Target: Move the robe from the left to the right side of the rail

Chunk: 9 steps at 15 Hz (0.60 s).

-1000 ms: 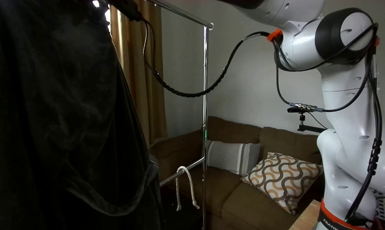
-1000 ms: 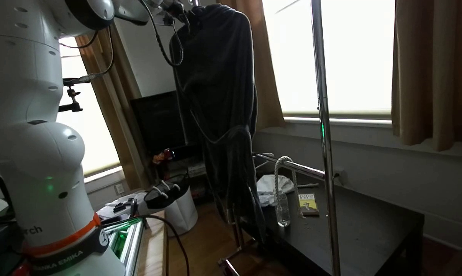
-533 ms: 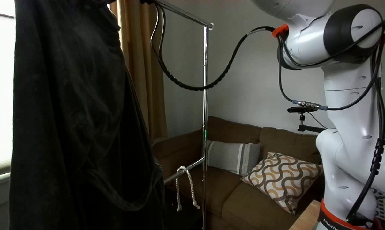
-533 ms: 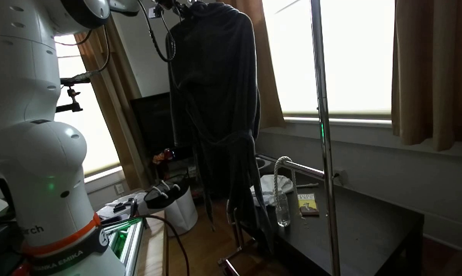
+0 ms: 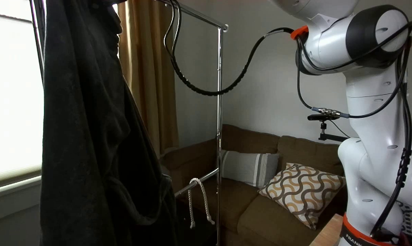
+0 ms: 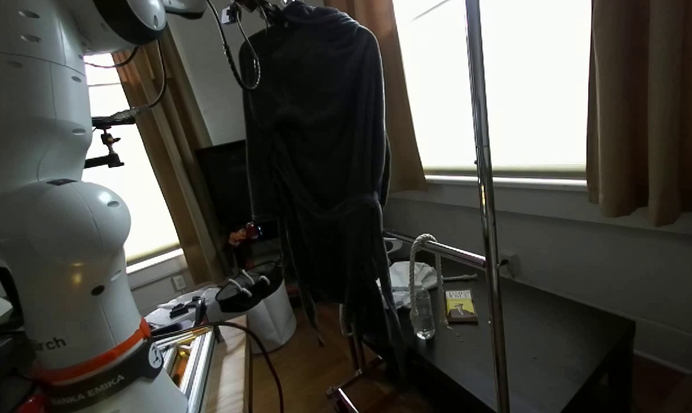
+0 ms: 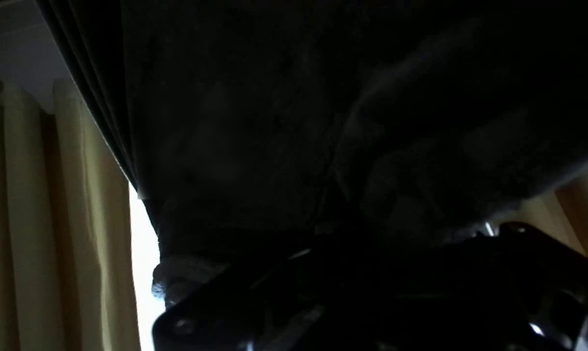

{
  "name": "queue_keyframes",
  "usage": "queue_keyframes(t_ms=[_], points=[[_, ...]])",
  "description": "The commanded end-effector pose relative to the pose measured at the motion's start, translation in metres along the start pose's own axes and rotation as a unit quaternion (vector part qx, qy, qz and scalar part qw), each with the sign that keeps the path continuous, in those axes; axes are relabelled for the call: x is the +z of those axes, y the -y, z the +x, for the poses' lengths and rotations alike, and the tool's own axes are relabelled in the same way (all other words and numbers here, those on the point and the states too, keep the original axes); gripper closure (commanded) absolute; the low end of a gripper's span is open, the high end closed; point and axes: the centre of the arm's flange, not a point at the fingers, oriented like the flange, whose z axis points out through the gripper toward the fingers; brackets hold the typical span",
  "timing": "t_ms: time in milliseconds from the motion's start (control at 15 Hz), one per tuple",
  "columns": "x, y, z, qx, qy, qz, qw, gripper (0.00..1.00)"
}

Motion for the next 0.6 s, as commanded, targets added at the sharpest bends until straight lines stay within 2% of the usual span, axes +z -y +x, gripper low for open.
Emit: queue_keyframes(t_ms=[0,267,533], points=[[-0.026,0.02,0.014,-0.005,-0.011,-0.003,0.9999,0.97],[-0.063,0.029,0.022,-0.01,-0.069,-0.019,0.9974,0.97],[-0.09,0.021,0.037,0.028,-0.147,-0.052,0.9873,0.97]])
